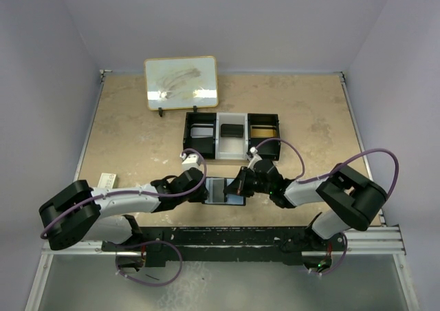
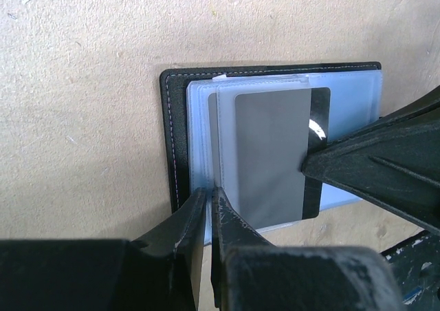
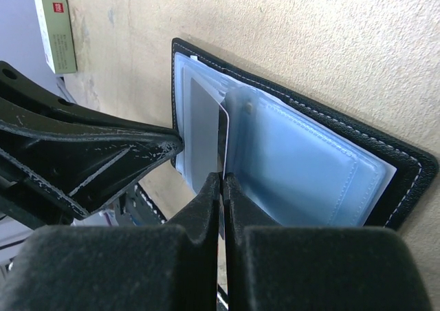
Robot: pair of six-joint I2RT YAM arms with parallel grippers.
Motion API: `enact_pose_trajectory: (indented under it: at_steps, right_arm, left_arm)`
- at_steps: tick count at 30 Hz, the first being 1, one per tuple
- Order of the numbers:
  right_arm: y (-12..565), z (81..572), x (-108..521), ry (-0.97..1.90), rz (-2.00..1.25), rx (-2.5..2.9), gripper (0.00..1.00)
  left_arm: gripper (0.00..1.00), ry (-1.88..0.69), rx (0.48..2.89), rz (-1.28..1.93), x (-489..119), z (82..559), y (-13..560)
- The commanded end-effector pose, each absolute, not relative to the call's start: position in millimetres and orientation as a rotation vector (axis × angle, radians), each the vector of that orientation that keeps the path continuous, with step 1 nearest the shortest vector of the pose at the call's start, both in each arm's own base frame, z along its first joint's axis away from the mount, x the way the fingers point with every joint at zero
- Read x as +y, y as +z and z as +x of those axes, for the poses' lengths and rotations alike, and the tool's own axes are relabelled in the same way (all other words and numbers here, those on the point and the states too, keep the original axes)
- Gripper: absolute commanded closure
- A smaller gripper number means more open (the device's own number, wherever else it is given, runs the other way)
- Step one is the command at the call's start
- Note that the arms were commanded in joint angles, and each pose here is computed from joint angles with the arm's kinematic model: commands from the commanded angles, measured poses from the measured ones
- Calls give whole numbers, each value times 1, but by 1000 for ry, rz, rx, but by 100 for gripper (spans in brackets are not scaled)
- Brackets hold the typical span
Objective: Take the credit cards out of the card holder
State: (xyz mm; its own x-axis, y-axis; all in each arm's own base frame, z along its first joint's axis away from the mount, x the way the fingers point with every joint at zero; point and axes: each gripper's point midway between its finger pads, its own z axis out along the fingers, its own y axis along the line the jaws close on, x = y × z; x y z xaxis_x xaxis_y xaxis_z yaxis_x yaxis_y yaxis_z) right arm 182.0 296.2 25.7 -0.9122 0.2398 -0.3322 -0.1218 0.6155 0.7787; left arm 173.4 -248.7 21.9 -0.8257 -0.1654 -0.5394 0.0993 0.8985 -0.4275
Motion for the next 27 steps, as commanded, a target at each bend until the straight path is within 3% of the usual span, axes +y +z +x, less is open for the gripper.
enact_pose_trajectory:
  at_steps: [1,17,24,27]
  right_arm:
    - [14,182,285,1133,79,2466,99]
    - [16,182,285,1152,95,2463,82]
    - [21,182,286,1182,95,2446,82]
    - [25,182,288,1205,86,2431,89]
  left_arm:
    - [94,-550,2476,-40,-241,172,23]
    - [94,-568,2472,-33,-245,173,26]
    - [94,-568,2475,-27,-246,173,26]
    - [94,-568,2476,-27,-246,173,26]
